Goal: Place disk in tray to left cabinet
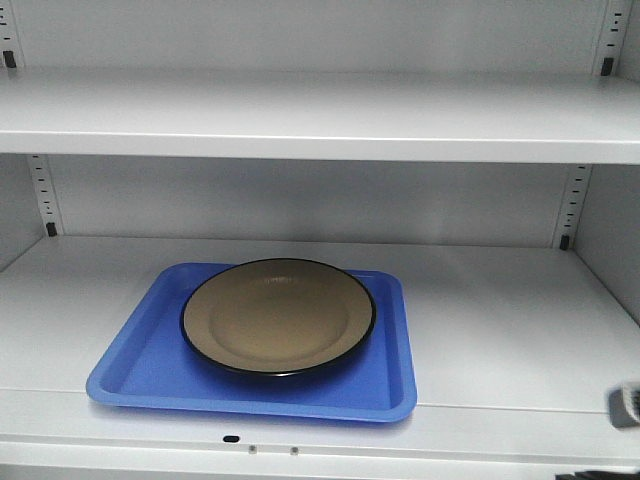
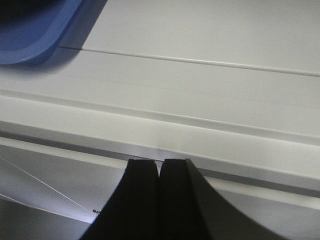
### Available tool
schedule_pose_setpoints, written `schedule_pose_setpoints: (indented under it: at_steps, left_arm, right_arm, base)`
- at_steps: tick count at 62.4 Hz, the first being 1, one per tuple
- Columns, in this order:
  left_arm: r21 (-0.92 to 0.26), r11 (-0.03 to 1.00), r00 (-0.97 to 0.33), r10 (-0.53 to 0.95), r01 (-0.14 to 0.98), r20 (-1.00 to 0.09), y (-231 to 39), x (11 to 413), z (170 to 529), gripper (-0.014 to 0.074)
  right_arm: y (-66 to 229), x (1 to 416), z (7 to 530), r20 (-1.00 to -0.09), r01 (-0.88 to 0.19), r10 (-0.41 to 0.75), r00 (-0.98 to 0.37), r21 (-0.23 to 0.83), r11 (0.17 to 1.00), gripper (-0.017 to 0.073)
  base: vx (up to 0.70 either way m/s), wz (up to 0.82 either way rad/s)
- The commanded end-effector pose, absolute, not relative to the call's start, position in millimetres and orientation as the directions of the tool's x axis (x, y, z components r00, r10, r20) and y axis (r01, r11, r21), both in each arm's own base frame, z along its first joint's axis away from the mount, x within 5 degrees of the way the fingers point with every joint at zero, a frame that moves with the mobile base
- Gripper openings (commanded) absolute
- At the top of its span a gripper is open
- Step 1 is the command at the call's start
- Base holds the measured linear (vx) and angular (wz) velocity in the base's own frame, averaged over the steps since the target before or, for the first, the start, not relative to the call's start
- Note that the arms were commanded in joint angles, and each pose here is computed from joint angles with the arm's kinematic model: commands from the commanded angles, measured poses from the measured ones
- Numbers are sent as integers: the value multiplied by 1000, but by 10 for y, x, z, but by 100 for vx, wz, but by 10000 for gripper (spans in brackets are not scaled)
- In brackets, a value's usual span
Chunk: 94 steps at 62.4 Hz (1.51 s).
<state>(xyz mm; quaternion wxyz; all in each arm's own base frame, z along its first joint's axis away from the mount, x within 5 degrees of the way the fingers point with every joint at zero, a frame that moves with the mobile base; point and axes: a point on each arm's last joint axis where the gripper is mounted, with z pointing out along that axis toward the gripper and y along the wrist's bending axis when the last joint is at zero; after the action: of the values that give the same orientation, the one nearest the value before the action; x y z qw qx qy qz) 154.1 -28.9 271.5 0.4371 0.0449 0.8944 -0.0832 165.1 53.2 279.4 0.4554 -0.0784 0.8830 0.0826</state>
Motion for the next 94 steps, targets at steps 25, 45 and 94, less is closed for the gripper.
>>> schedule_pose_setpoints:
  at_steps: [25,45,94]
  left_arm:
    - [18,1000,65,16,23,-998,-14,594,2249,-6]
    - [-94,995,-4,-94,25,-996,-16,564,1925,-6]
    - [-93,995,-20,-93,24,-995,-16,564,1911,-6]
  right_arm:
    - [321,1113,2875,-948,-253,-68,-310,14,967,-4]
    - [321,1112,2876,-949,-253,-68,-309,14,967,-4]
    - [327,1107,2875,-947,-253,-41,-318,43,967,-4]
  base:
    - [0,0]
    - [0,0]
    - [0,0]
